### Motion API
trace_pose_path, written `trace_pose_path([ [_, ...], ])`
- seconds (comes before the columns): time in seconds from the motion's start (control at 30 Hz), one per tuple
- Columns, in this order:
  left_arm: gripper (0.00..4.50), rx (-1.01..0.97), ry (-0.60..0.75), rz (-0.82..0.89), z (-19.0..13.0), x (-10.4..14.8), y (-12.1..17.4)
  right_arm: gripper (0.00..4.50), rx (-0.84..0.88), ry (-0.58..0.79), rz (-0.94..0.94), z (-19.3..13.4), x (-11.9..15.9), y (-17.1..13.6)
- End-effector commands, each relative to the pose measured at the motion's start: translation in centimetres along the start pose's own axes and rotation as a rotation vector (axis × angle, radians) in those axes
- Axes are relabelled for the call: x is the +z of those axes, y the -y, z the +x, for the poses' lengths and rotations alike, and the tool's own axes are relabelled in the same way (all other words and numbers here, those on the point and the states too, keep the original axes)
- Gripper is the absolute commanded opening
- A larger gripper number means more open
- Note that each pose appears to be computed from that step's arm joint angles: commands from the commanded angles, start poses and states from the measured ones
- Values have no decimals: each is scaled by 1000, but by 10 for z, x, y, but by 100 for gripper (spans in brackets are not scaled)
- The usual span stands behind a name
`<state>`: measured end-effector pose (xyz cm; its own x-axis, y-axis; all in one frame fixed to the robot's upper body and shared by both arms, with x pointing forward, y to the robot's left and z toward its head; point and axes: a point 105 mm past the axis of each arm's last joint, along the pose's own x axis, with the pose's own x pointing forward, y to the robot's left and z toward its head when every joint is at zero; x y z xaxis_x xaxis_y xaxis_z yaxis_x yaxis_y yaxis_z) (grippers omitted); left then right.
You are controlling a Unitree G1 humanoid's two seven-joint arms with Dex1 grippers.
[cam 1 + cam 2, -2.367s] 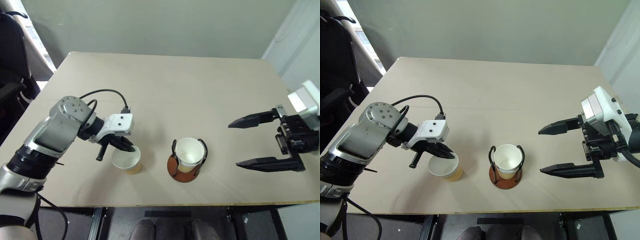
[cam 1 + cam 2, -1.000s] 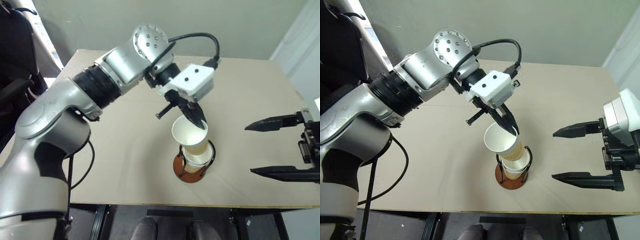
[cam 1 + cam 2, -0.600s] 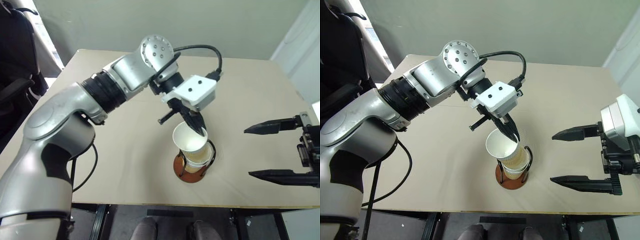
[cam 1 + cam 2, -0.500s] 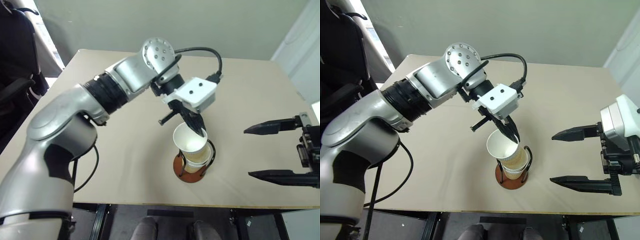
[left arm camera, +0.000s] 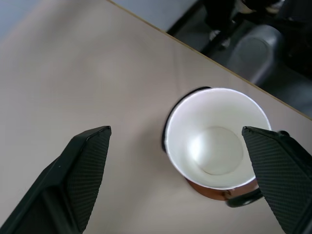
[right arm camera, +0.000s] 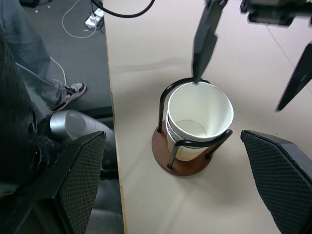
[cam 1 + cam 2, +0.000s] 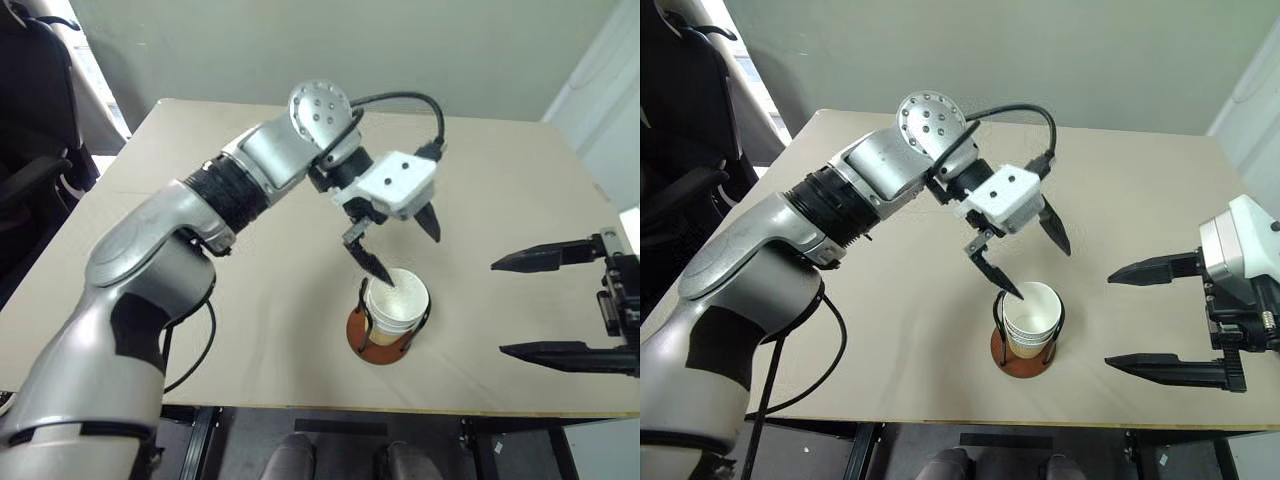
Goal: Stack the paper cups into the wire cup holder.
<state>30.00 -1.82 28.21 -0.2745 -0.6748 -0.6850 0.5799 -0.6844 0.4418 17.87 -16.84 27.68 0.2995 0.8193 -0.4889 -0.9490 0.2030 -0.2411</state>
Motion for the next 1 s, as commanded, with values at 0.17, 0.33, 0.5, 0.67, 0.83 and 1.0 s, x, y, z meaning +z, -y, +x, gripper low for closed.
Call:
trace_pose_path([
  [0.17, 441, 335, 51, -303, -95, -38, 36, 450, -35, -30, 61, -12, -22, 15],
  [0.33, 441, 501, 72, -625, -140, -68, 113, 450, -78, 3, 182, -31, -48, 26],
  [0.5, 441, 633, 103, -848, -161, -72, 174, 450, -106, -11, 279, -50, -78, 31],
  [0.67, 441, 749, 129, -952, -166, -72, 203, 450, -168, 20, 290, -64, -80, 45],
  [0.83, 441, 826, 121, -999, -168, -78, 218, 450, -181, 99, 299, -59, -69, 56],
  [1.0, 441, 871, 111, -1050, -163, -87, 231, 450, -149, 109, 293, -48, -70, 58],
])
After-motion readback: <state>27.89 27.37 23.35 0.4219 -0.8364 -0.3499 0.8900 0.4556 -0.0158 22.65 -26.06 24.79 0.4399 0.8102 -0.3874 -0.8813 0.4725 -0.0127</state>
